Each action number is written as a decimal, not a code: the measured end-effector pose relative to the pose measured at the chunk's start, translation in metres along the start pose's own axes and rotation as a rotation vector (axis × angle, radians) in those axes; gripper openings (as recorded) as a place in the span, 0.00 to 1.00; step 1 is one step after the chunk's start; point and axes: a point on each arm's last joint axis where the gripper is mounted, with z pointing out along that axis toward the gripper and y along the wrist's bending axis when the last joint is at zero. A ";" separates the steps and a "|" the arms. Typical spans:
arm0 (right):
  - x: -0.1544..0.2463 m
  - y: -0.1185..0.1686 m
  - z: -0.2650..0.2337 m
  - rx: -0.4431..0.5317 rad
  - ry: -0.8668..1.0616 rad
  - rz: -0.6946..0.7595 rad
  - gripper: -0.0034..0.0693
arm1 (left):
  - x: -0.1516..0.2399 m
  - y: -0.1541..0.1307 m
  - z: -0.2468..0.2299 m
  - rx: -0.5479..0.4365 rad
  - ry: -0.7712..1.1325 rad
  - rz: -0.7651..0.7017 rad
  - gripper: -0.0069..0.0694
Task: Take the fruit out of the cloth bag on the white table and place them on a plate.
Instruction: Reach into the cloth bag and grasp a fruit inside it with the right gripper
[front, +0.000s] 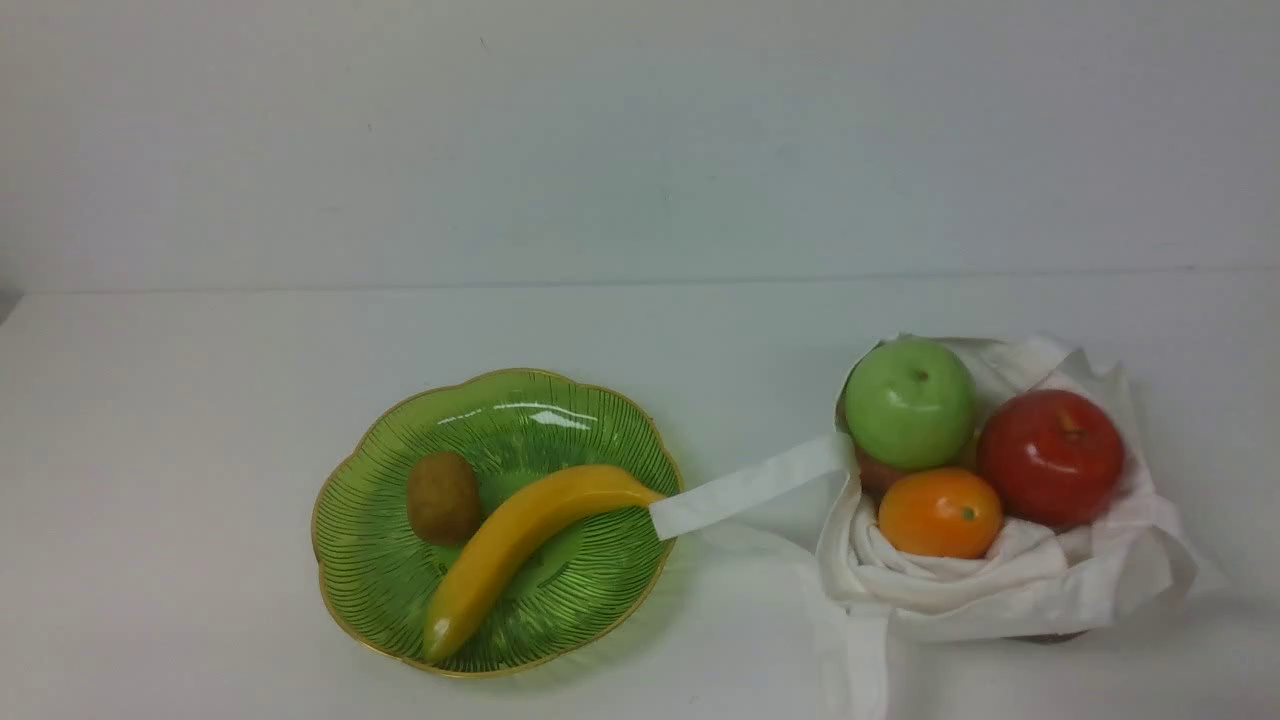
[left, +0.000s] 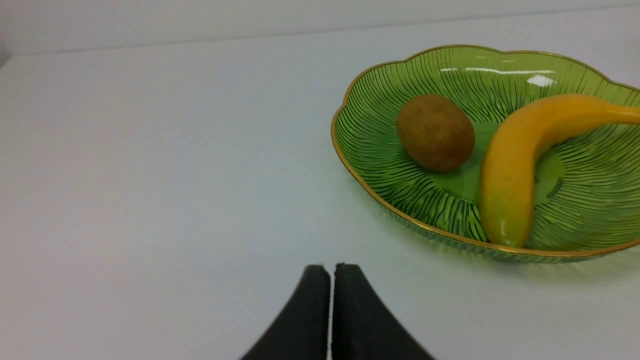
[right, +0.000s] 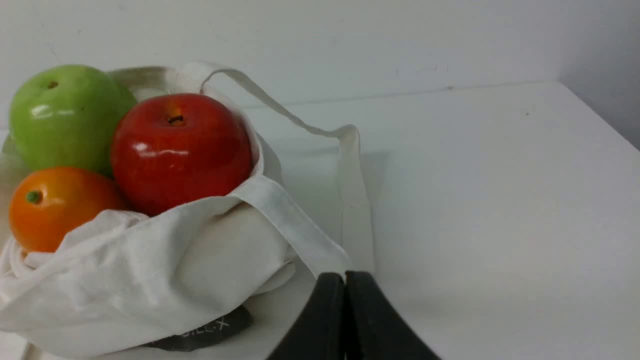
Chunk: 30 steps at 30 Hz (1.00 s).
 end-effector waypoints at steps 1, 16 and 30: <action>0.000 0.000 0.000 0.000 0.000 0.000 0.03 | 0.000 0.000 0.000 0.000 0.000 0.000 0.08; 0.000 0.000 0.000 0.000 0.000 0.000 0.03 | 0.000 0.000 0.000 0.000 0.000 0.000 0.08; -0.002 0.000 0.000 -0.004 -0.029 0.018 0.03 | 0.000 0.000 0.000 0.000 0.000 0.000 0.08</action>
